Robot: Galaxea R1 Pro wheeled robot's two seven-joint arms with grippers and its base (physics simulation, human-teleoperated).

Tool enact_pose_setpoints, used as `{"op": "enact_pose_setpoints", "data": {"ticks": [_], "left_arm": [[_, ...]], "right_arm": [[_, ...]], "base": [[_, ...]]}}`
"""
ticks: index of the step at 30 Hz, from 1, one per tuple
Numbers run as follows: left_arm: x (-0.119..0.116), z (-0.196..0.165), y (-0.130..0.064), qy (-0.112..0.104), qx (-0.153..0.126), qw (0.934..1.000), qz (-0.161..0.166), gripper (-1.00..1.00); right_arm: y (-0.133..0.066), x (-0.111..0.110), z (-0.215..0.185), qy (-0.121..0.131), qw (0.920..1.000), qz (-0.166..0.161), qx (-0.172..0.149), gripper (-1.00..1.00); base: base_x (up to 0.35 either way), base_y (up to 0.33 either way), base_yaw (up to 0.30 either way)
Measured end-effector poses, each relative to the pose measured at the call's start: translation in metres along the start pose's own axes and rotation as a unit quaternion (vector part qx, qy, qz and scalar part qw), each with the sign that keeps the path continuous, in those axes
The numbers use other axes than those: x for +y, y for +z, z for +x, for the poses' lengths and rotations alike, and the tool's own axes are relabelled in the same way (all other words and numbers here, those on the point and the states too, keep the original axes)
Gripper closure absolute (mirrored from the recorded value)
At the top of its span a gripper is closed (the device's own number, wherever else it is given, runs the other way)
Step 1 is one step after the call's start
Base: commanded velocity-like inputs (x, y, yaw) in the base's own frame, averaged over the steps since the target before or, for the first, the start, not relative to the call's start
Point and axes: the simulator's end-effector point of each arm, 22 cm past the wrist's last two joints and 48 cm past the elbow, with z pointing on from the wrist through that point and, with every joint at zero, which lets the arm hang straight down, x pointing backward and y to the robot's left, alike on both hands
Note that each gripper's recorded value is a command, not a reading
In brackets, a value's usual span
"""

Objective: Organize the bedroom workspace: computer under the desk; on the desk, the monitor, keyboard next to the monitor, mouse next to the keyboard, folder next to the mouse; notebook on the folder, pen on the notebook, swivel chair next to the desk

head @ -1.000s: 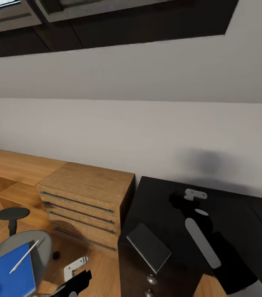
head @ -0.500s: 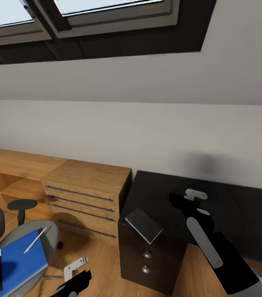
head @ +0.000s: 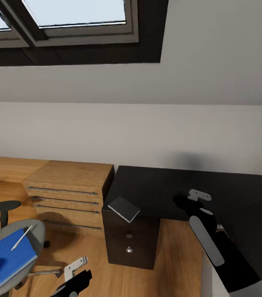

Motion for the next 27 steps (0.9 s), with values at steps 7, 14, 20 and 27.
{"op": "enact_pose_setpoints", "data": {"ticks": [7, 14, 20, 27], "left_arm": [[0.002, 0.002, 0.000, 0.001, 0.002, 1.0000, -0.001, -1.00], [0.005, 0.014, 0.004, 0.004, 0.014, 0.9999, -0.006, -1.00], [0.004, 0.013, 0.003, 0.004, 0.013, 0.9999, -0.005, -1.00], [0.004, 0.012, 0.002, 0.004, 0.012, 0.9999, -0.005, -1.00]], "right_arm": [[-0.001, 0.001, -0.001, 0.003, 1.0000, -0.001, -0.002, 1.00], [-0.002, 0.003, -0.004, 0.007, 0.9999, -0.003, -0.008, 1.00], [0.006, -0.004, 0.007, 0.007, 1.0000, 0.003, 0.000, 1.00], [0.014, -0.005, 0.025, -0.001, 0.9998, -0.008, 0.019, 1.00]], "base": [[-0.083, -0.023, -0.269], [-0.004, -0.001, -0.042], [0.000, 0.000, -0.162], [0.000, 0.000, -0.205]]}}
